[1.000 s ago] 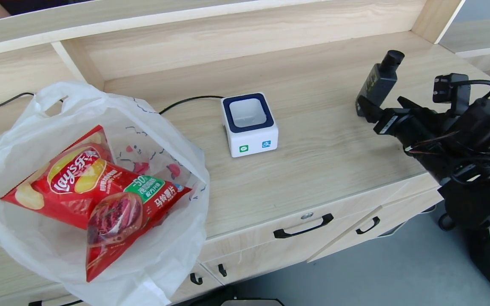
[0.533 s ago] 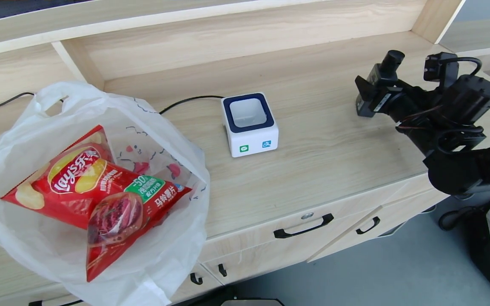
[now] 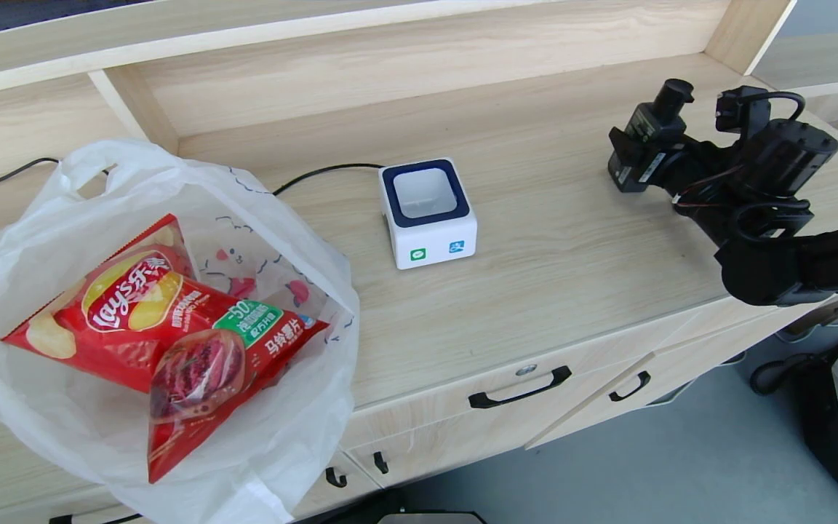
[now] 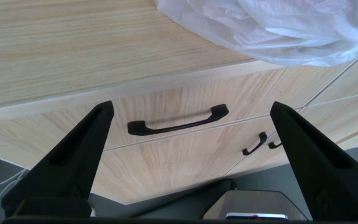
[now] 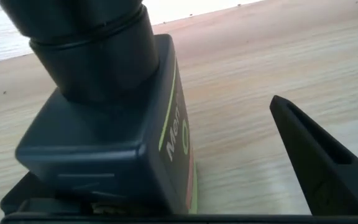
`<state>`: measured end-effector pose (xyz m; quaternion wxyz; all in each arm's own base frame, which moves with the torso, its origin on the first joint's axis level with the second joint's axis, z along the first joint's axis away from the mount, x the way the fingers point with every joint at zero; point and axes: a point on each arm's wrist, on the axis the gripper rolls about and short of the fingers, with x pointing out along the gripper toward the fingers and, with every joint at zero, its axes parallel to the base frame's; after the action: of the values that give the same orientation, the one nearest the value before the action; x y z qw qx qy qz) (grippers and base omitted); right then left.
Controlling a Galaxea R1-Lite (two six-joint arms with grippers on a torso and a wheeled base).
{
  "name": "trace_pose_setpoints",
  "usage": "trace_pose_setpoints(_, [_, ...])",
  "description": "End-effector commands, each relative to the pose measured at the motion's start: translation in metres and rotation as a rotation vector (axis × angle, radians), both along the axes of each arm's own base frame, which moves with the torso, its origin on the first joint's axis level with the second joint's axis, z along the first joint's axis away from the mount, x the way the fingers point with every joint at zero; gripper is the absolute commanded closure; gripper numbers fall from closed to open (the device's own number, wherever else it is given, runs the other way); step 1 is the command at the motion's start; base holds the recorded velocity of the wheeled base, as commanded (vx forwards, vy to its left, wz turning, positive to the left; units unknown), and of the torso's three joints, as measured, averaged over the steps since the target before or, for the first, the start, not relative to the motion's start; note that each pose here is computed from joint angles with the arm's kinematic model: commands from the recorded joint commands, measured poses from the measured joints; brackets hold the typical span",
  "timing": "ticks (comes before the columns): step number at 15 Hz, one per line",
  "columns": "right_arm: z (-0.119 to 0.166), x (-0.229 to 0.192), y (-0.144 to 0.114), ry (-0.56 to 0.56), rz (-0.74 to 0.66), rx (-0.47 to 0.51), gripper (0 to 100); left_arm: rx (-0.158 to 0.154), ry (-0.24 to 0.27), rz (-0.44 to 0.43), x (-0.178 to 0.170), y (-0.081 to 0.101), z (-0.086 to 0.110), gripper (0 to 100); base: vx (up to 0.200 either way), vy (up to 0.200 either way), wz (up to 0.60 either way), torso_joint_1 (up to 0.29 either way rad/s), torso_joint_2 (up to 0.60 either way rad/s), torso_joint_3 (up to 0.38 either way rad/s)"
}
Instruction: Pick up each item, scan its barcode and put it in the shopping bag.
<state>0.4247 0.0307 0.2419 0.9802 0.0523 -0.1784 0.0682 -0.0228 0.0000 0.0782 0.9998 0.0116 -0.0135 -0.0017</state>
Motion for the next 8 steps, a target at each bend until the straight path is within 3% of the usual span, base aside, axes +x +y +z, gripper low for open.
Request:
trace_pose_setpoints(1, [-0.0002,0.0005,-0.0002,-0.001,0.000,0.000,100,0.000,0.001,0.001,0.0001,0.0000,0.0001,0,0.000,0.000,0.00,0.000,0.00,0.000])
trace_pose_setpoints(8, [0.0046,-0.0025,0.0016,-0.017,0.003,-0.002,100,-0.002,0.002,0.001,0.0001,0.0000,-0.0001,0,0.000,0.000,0.00,0.000,0.00,0.000])
